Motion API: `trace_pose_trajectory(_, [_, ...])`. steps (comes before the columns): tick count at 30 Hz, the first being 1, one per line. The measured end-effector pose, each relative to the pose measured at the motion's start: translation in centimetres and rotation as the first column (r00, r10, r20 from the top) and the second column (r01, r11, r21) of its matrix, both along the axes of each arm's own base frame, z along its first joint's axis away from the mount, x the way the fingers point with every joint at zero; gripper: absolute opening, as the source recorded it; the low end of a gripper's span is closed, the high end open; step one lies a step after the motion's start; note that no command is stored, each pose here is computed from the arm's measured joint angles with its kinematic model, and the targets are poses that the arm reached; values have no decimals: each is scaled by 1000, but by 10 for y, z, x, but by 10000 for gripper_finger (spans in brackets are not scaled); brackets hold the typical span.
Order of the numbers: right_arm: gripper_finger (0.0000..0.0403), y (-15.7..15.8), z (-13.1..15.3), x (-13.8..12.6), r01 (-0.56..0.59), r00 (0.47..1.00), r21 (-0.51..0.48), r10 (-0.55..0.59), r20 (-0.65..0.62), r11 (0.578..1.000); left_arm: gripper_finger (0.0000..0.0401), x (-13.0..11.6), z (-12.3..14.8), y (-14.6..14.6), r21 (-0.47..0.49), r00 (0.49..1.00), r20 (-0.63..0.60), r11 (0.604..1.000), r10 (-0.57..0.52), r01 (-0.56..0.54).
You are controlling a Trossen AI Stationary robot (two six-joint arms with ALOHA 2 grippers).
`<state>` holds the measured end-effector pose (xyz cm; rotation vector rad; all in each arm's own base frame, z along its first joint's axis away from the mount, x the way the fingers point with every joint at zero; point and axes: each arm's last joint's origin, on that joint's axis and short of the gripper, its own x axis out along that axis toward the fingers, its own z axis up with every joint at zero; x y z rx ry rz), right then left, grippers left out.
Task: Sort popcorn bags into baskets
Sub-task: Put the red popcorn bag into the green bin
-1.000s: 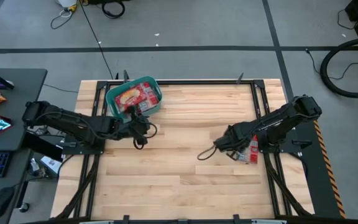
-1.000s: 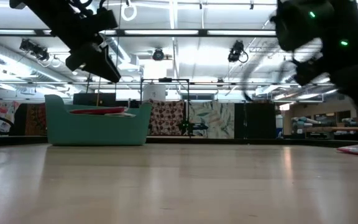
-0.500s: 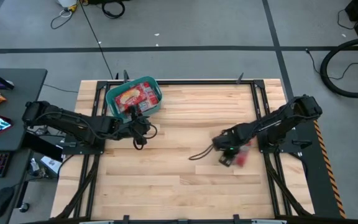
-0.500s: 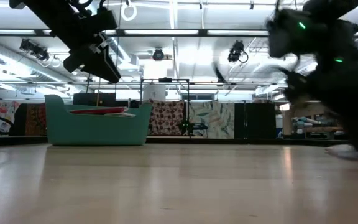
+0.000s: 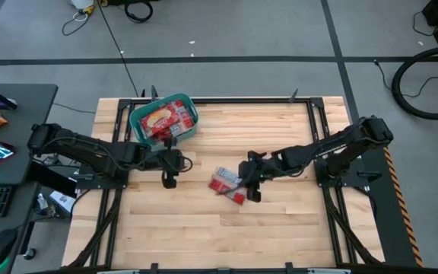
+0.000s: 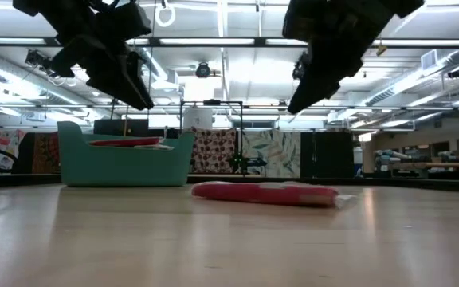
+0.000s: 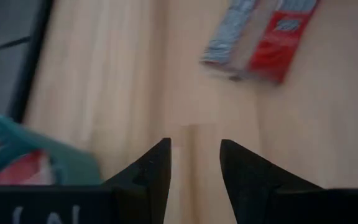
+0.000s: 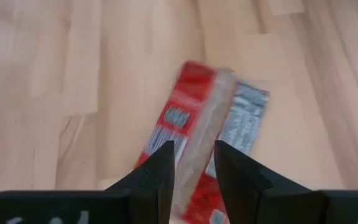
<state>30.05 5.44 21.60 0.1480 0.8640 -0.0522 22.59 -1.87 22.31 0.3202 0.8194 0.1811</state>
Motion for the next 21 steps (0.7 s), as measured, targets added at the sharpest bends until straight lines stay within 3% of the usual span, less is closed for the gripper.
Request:
trace_pose_trajectory(10, [118,26,-10,3,8,999,-129,-4,32,992,142,26,-31,-8,-82,997,-57,995,-61,57])
trace_pose_trajectory(16, [118,25,-9,-1,97,995,-206,-92,36,974,156,49,-55,-31,-29,981,-27,981,-193,192])
trace_pose_trajectory(21, [118,24,-11,-5,102,995,-222,-104,2,970,189,65,-75,-50,30,954,19,954,-300,300])
